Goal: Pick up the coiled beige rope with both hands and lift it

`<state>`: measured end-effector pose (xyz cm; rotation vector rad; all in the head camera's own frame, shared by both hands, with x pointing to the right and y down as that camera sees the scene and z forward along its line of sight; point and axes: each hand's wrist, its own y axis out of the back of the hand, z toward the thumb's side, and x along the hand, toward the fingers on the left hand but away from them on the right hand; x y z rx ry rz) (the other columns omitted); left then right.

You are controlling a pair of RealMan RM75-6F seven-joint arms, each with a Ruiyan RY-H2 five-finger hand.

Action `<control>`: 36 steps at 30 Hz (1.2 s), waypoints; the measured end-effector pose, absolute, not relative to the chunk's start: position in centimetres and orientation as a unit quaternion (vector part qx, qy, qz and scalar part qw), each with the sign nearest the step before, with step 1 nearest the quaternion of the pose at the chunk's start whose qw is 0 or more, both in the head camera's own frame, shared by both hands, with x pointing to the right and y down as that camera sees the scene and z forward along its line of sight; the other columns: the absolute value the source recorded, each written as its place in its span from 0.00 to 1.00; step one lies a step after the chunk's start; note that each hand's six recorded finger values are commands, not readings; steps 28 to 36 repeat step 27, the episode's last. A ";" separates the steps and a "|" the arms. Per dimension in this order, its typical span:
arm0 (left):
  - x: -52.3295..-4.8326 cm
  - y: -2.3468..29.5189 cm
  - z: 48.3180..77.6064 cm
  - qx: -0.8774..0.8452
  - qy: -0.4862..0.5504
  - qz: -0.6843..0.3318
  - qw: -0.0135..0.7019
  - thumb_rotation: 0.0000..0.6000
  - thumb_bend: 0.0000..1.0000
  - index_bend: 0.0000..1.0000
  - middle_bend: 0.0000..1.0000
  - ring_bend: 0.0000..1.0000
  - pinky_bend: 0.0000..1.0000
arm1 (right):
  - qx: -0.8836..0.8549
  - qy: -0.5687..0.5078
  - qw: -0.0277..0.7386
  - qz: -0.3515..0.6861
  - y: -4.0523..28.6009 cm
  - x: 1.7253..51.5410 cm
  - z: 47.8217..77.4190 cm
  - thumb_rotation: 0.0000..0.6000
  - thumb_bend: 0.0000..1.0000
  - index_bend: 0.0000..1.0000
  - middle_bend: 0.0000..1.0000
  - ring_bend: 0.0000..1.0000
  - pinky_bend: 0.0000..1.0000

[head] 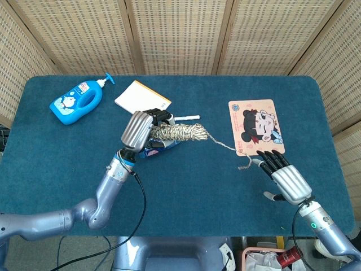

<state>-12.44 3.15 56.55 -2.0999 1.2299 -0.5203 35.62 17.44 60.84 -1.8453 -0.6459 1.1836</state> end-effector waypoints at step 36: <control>-14.6 2.7 54.2 -0.786 0.487 -0.192 0.328 1.00 0.76 0.67 0.59 0.50 0.58 | -0.659 -0.249 0.475 0.528 17.9 38.9 61.6 1.00 0.00 0.06 0.00 0.00 0.00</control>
